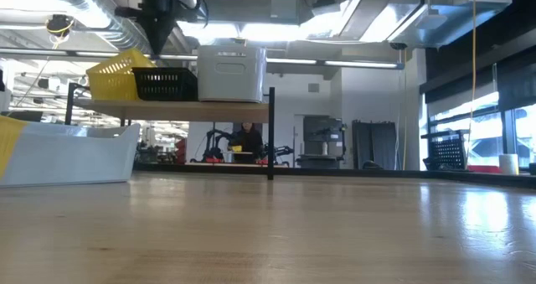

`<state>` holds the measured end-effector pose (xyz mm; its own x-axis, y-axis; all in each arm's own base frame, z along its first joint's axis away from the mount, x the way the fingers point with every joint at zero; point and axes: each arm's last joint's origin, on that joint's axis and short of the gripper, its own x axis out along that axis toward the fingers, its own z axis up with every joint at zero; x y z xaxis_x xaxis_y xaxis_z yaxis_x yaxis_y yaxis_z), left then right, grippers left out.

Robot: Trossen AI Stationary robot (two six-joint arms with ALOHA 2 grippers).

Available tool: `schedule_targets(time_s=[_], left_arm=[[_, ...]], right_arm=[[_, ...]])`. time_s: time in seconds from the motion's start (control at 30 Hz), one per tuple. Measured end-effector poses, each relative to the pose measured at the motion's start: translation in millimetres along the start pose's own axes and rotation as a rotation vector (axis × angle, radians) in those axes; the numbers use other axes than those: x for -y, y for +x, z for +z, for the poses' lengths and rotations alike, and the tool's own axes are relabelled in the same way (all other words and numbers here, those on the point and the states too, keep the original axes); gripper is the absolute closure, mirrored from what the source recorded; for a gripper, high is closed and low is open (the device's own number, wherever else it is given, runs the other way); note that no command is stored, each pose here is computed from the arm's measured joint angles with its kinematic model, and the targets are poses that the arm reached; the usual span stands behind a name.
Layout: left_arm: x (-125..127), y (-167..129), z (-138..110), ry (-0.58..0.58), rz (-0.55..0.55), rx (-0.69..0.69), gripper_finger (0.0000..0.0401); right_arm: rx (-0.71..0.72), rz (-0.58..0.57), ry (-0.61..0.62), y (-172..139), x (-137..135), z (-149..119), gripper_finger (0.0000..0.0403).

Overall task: Stack baskets on shelf by color
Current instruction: Stack the top yellow bin on top of the other yellow bin on the shelf

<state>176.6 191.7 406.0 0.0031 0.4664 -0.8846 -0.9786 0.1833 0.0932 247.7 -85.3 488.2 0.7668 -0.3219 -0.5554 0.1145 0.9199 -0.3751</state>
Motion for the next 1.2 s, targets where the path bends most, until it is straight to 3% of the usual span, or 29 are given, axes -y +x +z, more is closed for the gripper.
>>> schedule_targets(time_s=[0.6, 0.83, 1.0, 1.2], left_arm=[[3.7, 24.9, -9.5, 0.07, 0.062, -0.077, 0.0401], [11.4, 12.9, -6.4, 0.085, -0.009, -0.026, 0.0401], [8.8, -6.2, -0.5, 0.098, 0.057, 0.092, 0.0401], [1.7, -3.8, 0.6, 0.068, 0.082, 0.068, 0.0401]], right_arm=[[-0.001, 0.0, 0.0, 0.0, 0.0, -0.1, 0.029], [0.0, 0.0, 0.0, 0.0, 0.0, 0.0, 0.029], [0.0, 0.0, 0.0, 0.0, 0.0, 0.0, 0.029], [0.0, 0.0, 0.0, 0.0, 0.0, 0.0, 0.029]])
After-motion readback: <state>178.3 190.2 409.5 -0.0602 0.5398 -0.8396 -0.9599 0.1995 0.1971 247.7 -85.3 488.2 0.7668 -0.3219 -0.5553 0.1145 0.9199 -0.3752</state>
